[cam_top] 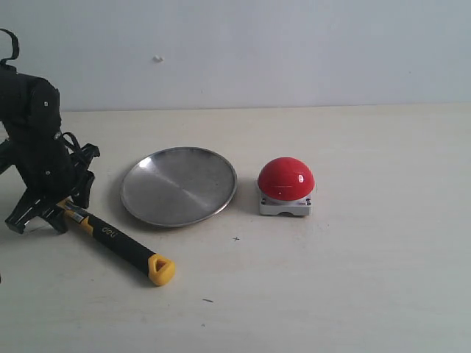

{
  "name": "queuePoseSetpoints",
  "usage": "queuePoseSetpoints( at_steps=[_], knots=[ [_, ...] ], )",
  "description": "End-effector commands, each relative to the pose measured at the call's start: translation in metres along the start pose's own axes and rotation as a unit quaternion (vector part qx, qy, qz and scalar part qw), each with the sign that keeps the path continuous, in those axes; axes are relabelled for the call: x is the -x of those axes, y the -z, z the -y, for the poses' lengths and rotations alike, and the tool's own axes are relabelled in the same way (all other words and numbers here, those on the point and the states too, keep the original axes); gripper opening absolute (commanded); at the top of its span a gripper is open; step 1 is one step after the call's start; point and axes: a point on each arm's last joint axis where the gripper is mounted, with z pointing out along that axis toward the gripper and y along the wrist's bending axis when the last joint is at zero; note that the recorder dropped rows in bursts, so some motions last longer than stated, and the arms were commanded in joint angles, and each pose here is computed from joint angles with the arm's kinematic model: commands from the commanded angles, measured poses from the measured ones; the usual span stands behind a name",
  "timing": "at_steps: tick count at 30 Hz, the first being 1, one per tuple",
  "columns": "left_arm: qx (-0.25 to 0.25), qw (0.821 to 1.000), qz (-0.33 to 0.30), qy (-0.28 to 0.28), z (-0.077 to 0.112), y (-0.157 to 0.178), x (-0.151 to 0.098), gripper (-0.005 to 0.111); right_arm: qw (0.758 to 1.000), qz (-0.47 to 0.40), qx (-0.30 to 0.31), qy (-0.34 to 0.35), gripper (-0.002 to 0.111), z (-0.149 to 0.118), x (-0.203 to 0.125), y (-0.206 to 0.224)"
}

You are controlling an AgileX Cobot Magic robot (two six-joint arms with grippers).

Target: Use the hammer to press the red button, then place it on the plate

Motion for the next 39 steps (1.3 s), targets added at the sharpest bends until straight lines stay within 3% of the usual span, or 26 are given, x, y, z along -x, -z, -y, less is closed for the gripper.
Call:
queuePoseSetpoints(
  at_steps=[1,18,22,27,35,39],
  knots=[
    [0.002,1.000,-0.002,0.003,0.000,-0.010,0.000,0.051,1.000,-0.001,-0.003,-0.002,0.000,0.000,-0.001,0.000],
    [0.012,1.000,-0.004,0.021,-0.007,-0.013,0.021,0.051,1.000,-0.001,-0.003,-0.001,0.000,0.000,-0.001,0.000],
    [0.009,1.000,-0.004,0.010,-0.007,-0.013,0.022,0.037,1.000,-0.001,-0.003,-0.001,0.000,0.000,-0.001,0.000],
    [-0.003,1.000,-0.001,-0.004,-0.005,-0.013,0.022,0.000,1.000,-0.001,-0.003,-0.002,0.000,0.000,-0.001,0.000],
    [0.002,0.999,-0.002,-0.034,-0.006,-0.007,0.021,0.000,1.000,-0.001,-0.003,-0.001,0.000,0.000,-0.001,0.000],
    [0.018,0.997,-0.007,-0.077,-0.010,-0.002,0.021,0.000,1.000,-0.001,-0.003,-0.001,0.000,0.000,-0.001,0.000]
  ],
)
